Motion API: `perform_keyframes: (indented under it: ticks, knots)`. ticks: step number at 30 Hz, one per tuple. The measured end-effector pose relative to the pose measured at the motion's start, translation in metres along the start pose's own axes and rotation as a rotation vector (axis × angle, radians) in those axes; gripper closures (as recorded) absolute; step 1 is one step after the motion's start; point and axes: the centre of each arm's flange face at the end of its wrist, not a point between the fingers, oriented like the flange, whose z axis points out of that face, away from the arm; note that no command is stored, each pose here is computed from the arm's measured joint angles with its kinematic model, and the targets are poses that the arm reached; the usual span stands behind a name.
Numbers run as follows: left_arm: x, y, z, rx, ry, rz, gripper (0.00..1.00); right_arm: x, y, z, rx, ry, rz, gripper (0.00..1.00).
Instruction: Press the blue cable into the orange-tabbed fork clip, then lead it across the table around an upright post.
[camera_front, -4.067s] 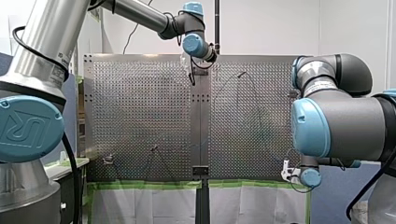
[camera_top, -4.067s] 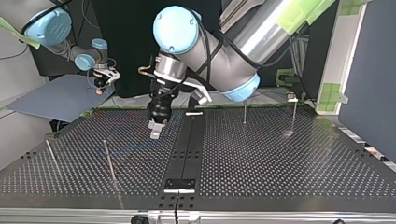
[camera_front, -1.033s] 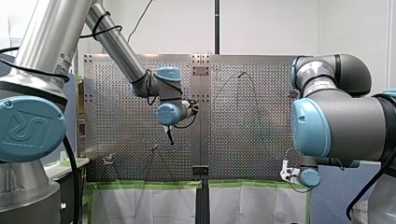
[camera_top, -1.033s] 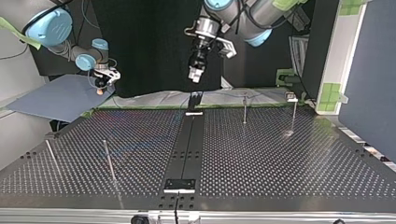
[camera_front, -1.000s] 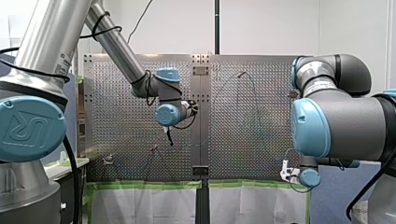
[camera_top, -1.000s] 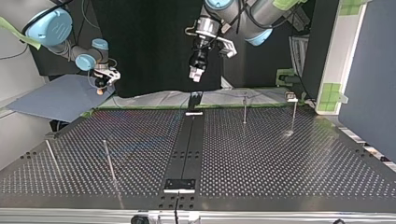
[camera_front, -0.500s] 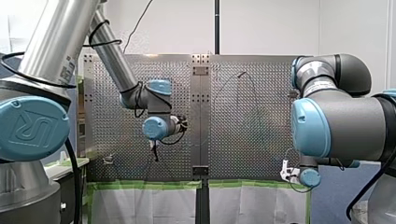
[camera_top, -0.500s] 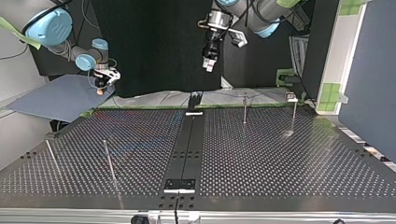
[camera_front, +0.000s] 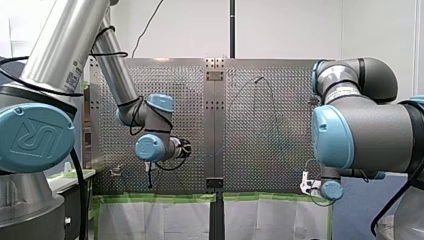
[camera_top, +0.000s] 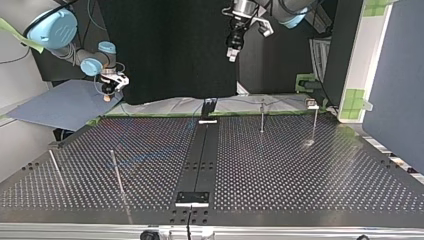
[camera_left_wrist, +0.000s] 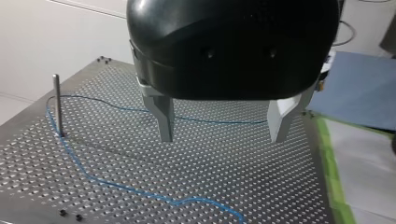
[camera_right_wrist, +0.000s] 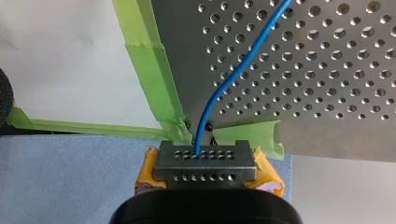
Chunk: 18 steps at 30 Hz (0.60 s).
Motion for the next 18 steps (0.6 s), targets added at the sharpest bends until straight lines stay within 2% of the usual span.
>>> perform_keyframes:
  ticks: [5,18]
  knots:
    - [0.005,0.0047,-0.008,-0.002,0.013,0.007,0.02,0.0,0.0,-0.0001,0.0,-0.001,0.0,1.0]
    - [0.0056,0.0054,-0.0091,-0.003,0.015,0.008,0.02,0.0001,-0.0001,-0.0002,0.0,-0.001,0.0,1.0]
